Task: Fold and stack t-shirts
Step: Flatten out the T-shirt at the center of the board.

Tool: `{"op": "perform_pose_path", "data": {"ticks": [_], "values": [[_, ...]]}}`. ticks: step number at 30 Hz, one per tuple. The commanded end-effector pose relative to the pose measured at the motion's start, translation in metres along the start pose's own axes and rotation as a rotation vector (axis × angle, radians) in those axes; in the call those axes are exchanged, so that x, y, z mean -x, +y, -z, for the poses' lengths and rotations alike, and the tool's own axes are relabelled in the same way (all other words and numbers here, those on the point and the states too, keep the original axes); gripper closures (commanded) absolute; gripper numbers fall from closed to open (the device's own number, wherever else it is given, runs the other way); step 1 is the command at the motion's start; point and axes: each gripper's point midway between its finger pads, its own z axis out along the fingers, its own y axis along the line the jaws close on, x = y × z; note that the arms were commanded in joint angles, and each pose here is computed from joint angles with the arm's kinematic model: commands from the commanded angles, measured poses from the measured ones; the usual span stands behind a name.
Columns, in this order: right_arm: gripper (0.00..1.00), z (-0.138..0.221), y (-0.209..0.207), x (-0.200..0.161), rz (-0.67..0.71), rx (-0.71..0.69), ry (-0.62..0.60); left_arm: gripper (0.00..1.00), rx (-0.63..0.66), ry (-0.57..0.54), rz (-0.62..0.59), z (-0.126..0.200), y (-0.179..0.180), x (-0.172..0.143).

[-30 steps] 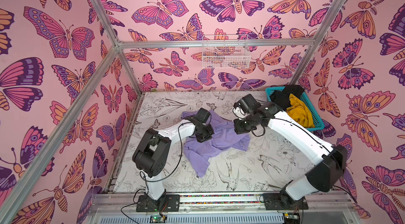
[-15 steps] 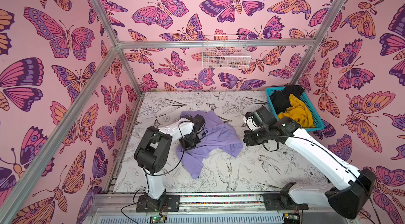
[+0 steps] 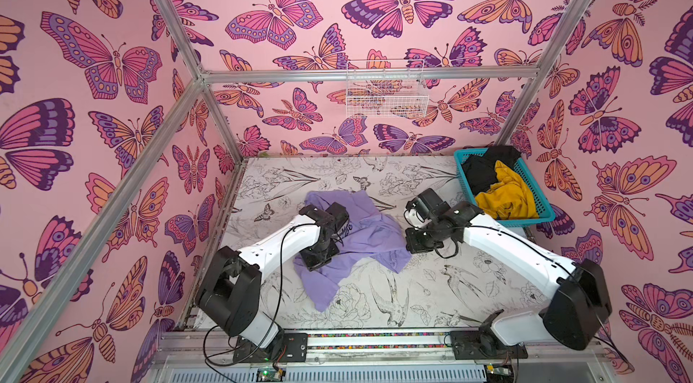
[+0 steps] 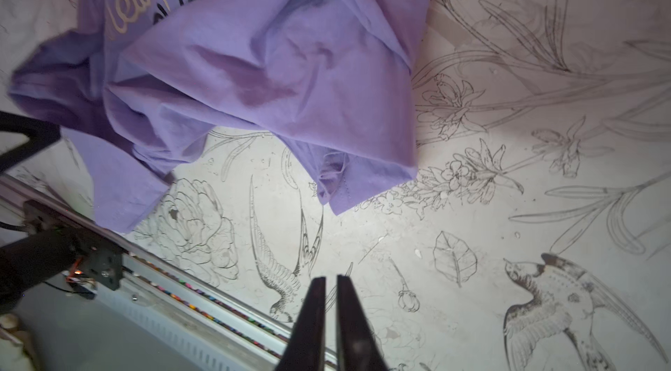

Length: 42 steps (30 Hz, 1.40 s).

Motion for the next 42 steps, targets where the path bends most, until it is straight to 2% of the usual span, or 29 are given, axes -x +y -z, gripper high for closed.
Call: {"op": "perform_pose_path", "data": {"ticks": [1,2,5,8,12,17,21,28,36,42], "values": [[0.70,-0.008,-0.002,0.021,0.077,-0.052,-0.011,0.90,-0.429,0.027,-0.134,0.017,-0.101,0.014],[0.61,-0.005,0.000,0.028,0.085,-0.047,-0.025,0.88,-0.465,0.008,-0.151,0.019,-0.115,0.021],[0.53,-0.002,0.005,0.043,0.092,-0.043,-0.041,0.76,-0.489,-0.047,-0.242,0.026,-0.147,0.041],[0.52,0.010,0.008,0.054,0.095,-0.039,-0.073,0.68,-0.480,-0.049,-0.309,0.015,-0.166,0.053],[0.52,0.019,0.009,0.052,0.097,-0.040,-0.080,0.65,-0.414,-0.028,-0.386,-0.016,-0.180,0.061],[0.52,0.037,0.001,0.046,0.079,-0.058,-0.115,0.65,-0.279,-0.026,-0.471,-0.036,-0.175,0.060],[0.52,0.045,-0.005,0.042,0.059,-0.058,-0.132,0.57,-0.196,-0.078,-0.553,-0.038,-0.170,0.066],[0.53,0.047,-0.010,0.034,0.036,-0.068,-0.131,0.55,-0.049,-0.133,-0.670,-0.030,-0.163,0.076],[0.54,0.052,-0.011,0.035,0.025,-0.070,-0.147,0.52,0.051,0.004,-0.737,-0.057,-0.145,0.060],[0.54,0.052,-0.011,0.036,0.020,-0.071,-0.149,0.48,0.085,0.017,-0.788,-0.055,-0.136,0.058]]}}
